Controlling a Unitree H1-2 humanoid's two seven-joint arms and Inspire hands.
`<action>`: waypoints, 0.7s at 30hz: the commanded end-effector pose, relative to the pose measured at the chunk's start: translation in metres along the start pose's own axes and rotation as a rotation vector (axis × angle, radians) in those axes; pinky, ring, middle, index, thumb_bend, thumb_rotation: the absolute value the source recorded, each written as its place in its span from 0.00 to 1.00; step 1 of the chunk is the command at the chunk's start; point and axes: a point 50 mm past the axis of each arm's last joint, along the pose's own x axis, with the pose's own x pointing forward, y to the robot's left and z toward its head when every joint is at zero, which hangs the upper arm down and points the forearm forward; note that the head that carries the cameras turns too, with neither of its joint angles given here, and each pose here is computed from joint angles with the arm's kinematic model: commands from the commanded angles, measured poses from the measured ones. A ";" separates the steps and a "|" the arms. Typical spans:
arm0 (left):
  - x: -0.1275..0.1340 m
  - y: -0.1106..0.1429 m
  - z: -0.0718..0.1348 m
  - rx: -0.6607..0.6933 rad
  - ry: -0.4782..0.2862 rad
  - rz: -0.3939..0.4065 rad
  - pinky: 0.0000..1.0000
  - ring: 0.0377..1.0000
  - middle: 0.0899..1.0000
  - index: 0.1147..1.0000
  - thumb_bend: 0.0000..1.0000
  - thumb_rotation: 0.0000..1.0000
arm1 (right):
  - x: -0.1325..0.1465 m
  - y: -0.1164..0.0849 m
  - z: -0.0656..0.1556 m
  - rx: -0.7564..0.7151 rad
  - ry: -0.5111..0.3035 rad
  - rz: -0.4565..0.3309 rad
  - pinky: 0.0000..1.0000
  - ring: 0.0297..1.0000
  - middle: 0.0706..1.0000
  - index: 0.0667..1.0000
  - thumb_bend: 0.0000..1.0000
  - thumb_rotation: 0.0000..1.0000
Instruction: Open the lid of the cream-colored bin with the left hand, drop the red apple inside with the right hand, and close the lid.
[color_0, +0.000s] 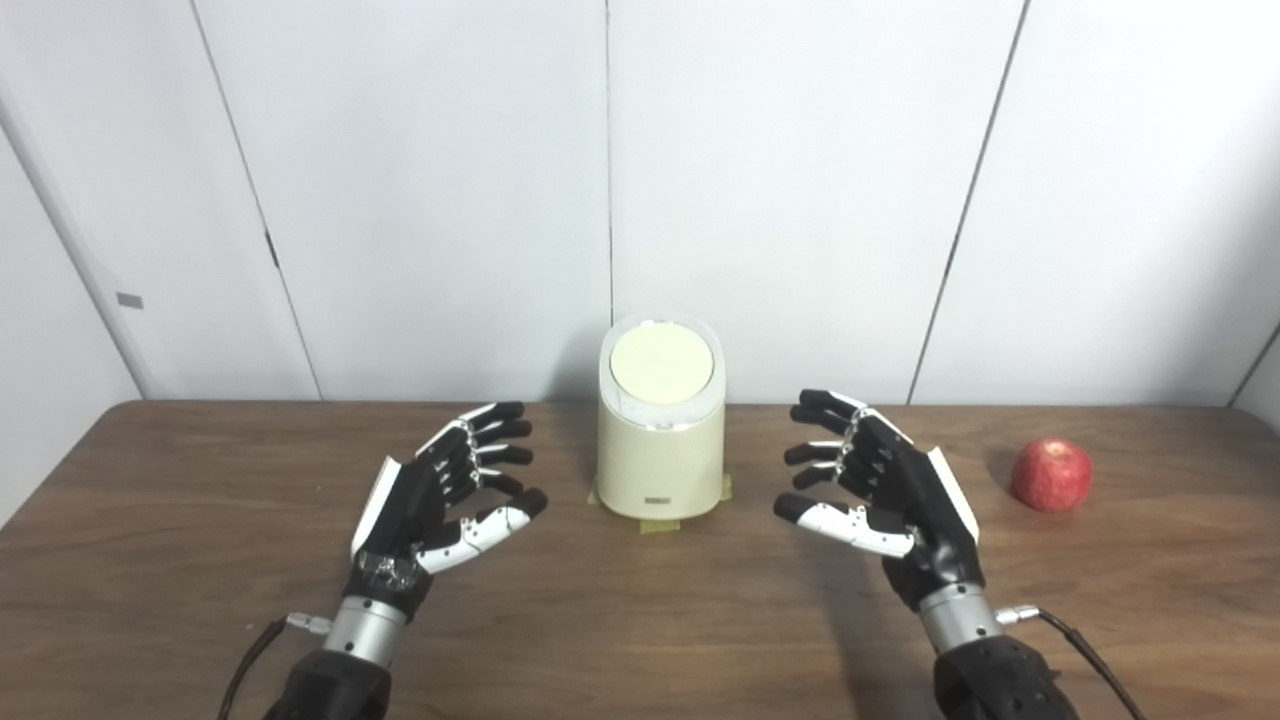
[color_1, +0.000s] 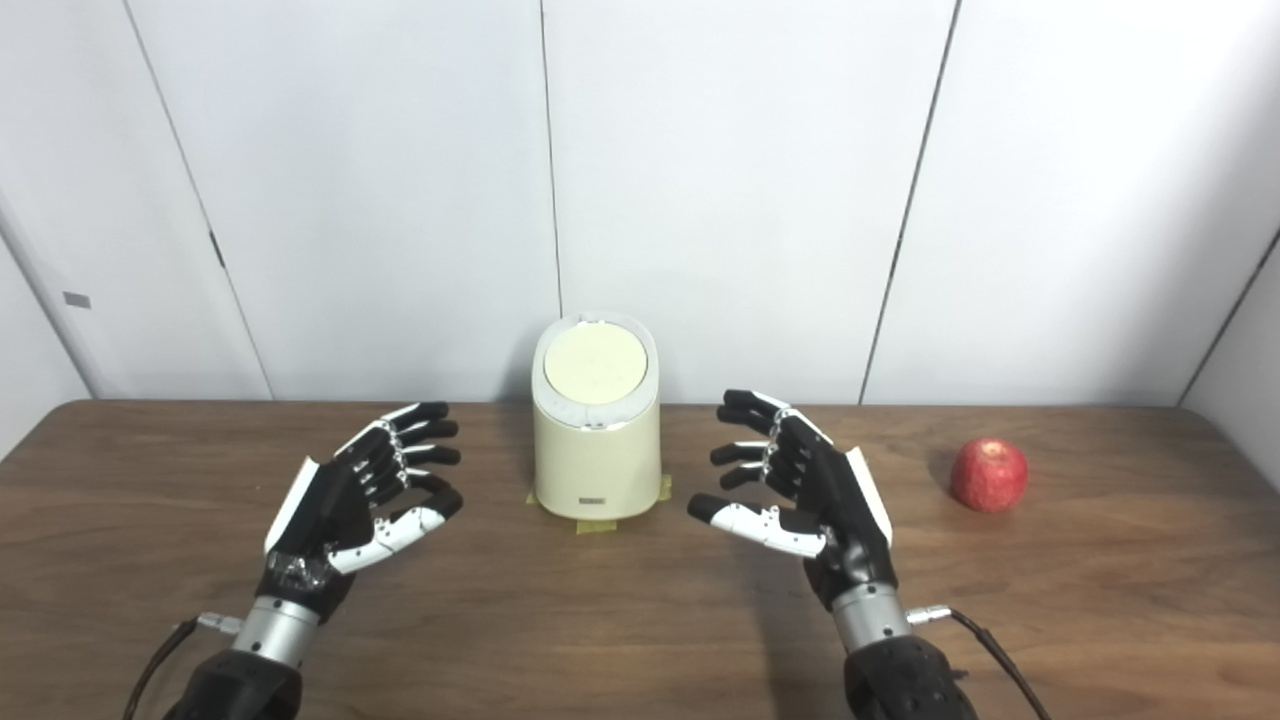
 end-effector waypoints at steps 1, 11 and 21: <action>0.014 0.001 0.015 0.008 -0.088 0.003 0.59 0.70 0.75 0.78 0.73 0.23 | 0.009 0.002 0.016 -0.003 -0.093 0.005 0.50 0.61 0.74 0.72 0.83 0.20; 0.013 0.001 0.013 0.012 -0.096 0.000 0.57 0.69 0.75 0.78 0.72 0.23 | 0.006 0.002 0.015 -0.001 -0.087 0.007 0.53 0.62 0.75 0.73 0.86 0.22; 0.013 0.000 0.015 0.006 -0.092 0.000 0.58 0.69 0.75 0.78 0.72 0.22 | 0.007 0.002 0.016 0.007 -0.088 0.009 0.53 0.63 0.76 0.73 0.86 0.23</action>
